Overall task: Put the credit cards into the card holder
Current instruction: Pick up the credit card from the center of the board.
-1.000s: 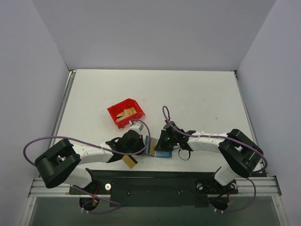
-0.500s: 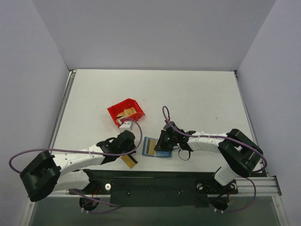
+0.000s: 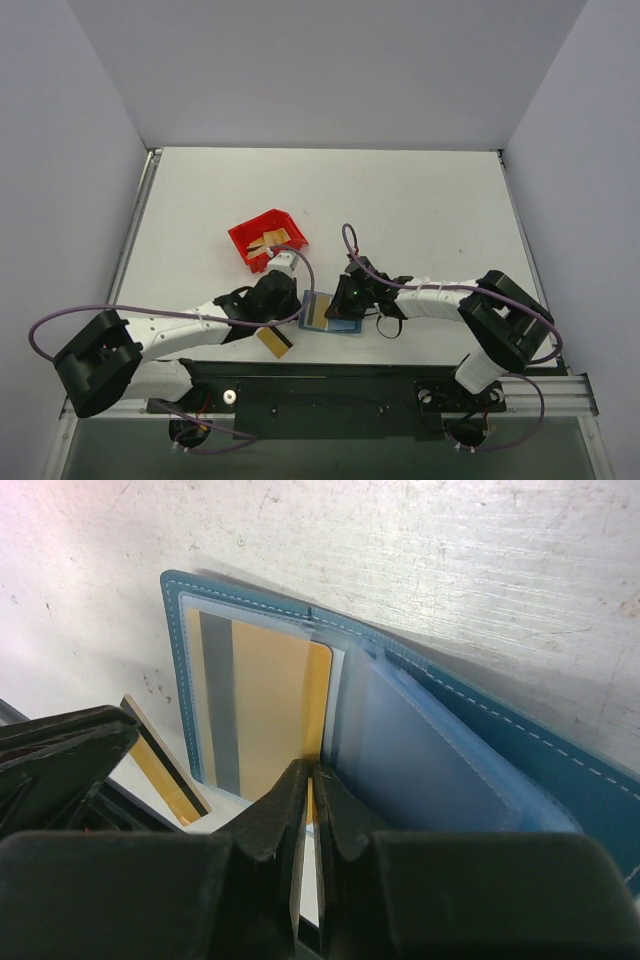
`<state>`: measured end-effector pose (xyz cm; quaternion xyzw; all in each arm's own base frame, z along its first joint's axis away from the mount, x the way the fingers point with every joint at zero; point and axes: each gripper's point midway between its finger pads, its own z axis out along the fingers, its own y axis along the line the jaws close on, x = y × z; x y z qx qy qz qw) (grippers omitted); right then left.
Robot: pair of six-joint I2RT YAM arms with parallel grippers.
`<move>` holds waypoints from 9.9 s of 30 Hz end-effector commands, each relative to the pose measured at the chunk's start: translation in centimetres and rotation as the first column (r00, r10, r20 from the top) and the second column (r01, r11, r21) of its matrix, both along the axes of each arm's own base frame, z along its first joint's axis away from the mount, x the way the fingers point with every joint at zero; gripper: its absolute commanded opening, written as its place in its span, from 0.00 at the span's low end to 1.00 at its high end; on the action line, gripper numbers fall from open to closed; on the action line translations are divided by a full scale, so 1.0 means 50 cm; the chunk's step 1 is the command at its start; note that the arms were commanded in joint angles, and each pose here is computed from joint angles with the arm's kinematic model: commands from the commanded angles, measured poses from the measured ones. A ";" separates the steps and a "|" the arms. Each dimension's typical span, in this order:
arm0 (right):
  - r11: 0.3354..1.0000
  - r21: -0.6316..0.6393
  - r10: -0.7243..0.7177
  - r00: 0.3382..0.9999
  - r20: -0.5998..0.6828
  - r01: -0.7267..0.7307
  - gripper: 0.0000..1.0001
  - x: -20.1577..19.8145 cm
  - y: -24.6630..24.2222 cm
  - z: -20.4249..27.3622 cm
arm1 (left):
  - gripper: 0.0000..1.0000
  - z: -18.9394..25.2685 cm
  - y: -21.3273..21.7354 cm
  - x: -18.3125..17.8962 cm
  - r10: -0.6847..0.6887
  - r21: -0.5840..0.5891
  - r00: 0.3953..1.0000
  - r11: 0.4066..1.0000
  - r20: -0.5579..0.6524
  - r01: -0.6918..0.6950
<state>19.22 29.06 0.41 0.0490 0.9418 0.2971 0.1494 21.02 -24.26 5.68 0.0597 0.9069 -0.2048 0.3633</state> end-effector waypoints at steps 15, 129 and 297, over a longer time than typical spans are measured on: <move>0.990 -0.139 0.006 0.999 -0.053 -0.014 0.05 -0.027 -0.046 -0.064 | 0.00 -0.038 -0.045 0.030 -0.042 -0.010 0.999 0.999 -0.003 0.042; 0.977 -0.152 0.190 0.935 0.298 -0.150 0.31 0.006 -0.064 0.116 | 0.00 -0.112 0.125 -0.127 0.271 0.210 0.932 0.952 -0.240 -0.223; 0.636 0.590 0.169 0.835 0.523 -0.498 0.00 -0.077 0.090 0.436 | 0.65 0.428 0.075 -0.055 0.133 -0.625 0.928 0.770 0.349 0.125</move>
